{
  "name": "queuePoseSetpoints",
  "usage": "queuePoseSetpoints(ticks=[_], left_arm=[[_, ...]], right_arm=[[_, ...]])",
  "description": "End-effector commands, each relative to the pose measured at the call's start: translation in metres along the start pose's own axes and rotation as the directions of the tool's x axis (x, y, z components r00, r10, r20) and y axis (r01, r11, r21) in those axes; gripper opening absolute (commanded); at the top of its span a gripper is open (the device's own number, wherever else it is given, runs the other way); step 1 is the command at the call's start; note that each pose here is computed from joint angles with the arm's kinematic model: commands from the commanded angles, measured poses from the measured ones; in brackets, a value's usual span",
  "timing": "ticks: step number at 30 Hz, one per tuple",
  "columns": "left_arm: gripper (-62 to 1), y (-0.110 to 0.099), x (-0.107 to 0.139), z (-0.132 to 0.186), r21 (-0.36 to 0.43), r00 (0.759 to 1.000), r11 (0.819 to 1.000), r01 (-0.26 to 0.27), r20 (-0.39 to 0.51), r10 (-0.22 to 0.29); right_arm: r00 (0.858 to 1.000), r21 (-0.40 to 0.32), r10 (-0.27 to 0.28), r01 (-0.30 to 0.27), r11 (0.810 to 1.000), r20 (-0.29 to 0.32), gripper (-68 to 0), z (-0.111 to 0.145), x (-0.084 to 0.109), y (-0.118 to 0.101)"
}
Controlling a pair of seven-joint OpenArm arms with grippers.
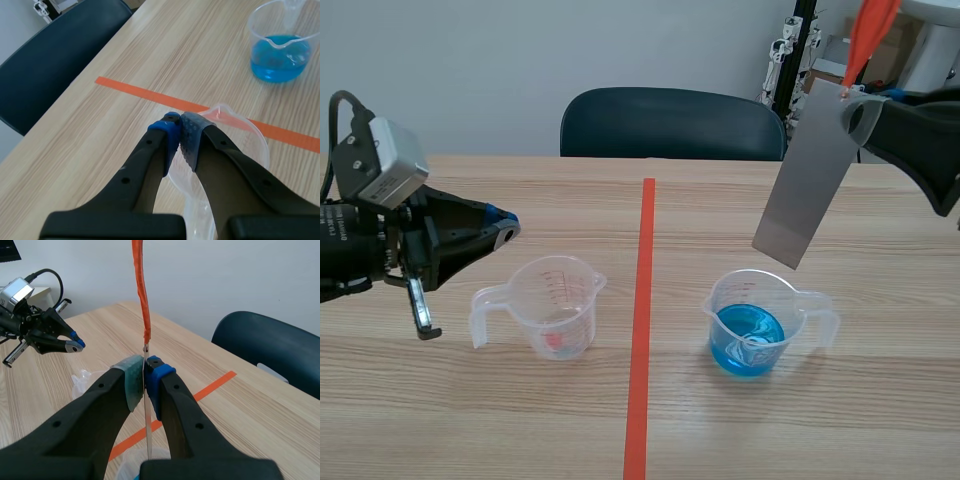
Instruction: Do the redox reaction experiment. raise the plate out of the solution
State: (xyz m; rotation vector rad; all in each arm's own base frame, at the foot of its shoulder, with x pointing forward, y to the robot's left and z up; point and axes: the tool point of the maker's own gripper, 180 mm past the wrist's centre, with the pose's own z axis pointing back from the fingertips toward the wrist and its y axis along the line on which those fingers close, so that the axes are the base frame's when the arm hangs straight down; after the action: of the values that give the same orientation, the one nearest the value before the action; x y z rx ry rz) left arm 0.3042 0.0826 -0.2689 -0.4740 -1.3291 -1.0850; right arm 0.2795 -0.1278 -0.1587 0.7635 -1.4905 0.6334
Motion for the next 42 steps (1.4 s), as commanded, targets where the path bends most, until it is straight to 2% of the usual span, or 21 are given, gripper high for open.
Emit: queuePoseSetpoints(ticks=[1, 7, 14, 17, 20, 31, 34, 42], left_arm=[[-58.4, 0.007, 0.010, -0.008, 0.015, 1.000, 1.000, 0.001, 0.027, -0.001], [-58.4, -0.002, 0.025, -0.040, -0.025, 0.997, 0.998, 0.057, 0.048, -0.056], [-58.3, -0.011, 0.047, -0.066, -0.071, 0.993, 0.994, 0.077, 0.092, -0.071], [-58.3, -0.015, 0.049, -0.077, -0.095, 0.993, 0.990, 0.102, 0.071, -0.095], [-58.3, -0.021, 0.056, -0.087, -0.129, 0.993, 0.986, 0.108, 0.071, -0.099], [-58.3, -0.025, 0.086, -0.111, -0.178, 0.984, 0.971, 0.159, 0.104, -0.142], [-58.3, -0.034, 0.089, -0.120, -0.201, 0.980, 0.961, 0.189, 0.099, -0.172], [-58.3, -0.065, 0.097, -0.136, -0.271, 0.978, 0.942, 0.199, 0.116, -0.174]], right_arm=[[0.999, 0.008, 0.024, -0.024, 1.000, 0.037, -67.1, -0.004, 0.018, -0.002], [0.999, 0.006, 0.038, -0.038, 0.999, 0.003, -67.1, -0.008, 0.021, -0.004], [0.998, 0.002, 0.063, -0.063, 0.998, -0.016, -67.1, -0.010, 0.024, -0.009], [0.998, 0.019, 0.058, -0.057, 0.998, -0.033, -67.1, -0.010, 0.022, -0.007], [0.998, 0.042, 0.047, -0.045, 0.998, -0.048, -67.1, -0.010, 0.020, -0.003], [0.997, 0.041, 0.055, -0.053, 0.998, -0.062, -67.1, -0.010, 0.019, -0.004], [0.996, 0.041, 0.055, -0.053, 0.998, -0.063, -67.1, -0.010, 0.019, -0.004], [0.996, 0.041, 0.055, -0.053, 0.998, -0.065, -67.1, -0.010, 0.019, -0.004]])
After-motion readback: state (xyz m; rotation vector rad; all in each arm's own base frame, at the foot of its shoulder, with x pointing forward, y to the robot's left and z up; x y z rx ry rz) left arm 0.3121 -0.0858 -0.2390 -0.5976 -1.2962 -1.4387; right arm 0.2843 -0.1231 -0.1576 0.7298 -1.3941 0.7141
